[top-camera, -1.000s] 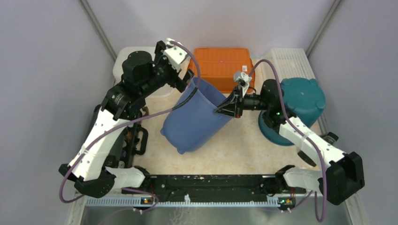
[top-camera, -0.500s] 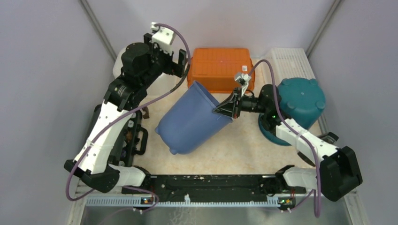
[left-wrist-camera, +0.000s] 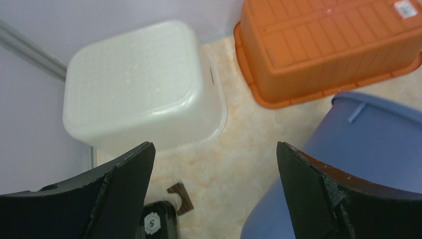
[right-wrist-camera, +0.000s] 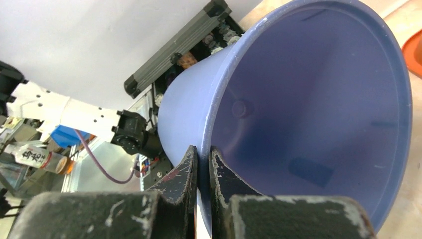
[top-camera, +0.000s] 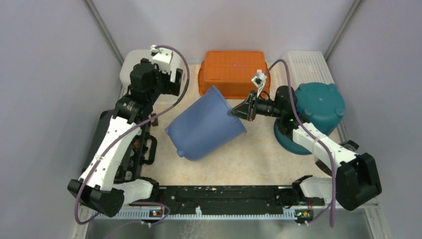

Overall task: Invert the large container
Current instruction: Place the container at the center of the board.

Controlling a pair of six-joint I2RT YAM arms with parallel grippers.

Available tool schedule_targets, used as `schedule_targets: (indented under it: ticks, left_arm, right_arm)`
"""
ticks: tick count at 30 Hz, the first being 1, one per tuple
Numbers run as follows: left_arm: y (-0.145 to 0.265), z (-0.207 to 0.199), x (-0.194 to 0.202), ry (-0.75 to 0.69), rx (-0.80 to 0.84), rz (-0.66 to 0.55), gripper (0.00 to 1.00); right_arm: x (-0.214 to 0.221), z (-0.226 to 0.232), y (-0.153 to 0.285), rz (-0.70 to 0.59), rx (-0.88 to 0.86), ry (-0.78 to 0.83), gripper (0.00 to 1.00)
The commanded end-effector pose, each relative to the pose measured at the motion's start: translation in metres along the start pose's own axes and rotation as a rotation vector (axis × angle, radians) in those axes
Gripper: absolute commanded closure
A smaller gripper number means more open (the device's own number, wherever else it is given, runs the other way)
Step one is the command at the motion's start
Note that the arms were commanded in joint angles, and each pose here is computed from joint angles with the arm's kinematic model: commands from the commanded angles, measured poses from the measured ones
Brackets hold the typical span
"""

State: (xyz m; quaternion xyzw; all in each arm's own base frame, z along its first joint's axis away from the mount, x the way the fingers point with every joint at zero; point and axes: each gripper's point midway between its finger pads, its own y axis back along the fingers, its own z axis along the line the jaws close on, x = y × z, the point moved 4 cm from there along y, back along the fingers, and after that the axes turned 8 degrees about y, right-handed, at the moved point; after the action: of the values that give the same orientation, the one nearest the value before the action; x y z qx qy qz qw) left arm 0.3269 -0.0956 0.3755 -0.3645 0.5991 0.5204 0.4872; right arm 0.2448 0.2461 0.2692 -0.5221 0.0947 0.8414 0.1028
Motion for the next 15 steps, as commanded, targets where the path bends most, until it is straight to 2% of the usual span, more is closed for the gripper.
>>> schedule_targets:
  ticks: [1, 15]
  left_arm:
    - [0.013, 0.01, 0.008, -0.041, -0.015, -0.012, 0.01]
    - [0.021, 0.008, 0.062, -0.164, 0.057, 0.103, 0.01]
  right_arm:
    - [-0.008, -0.006, 0.003, 0.026, 0.073, 0.046, 1.0]
    - [0.01, -0.022, 0.015, 0.118, 0.176, 0.155, 1.0]
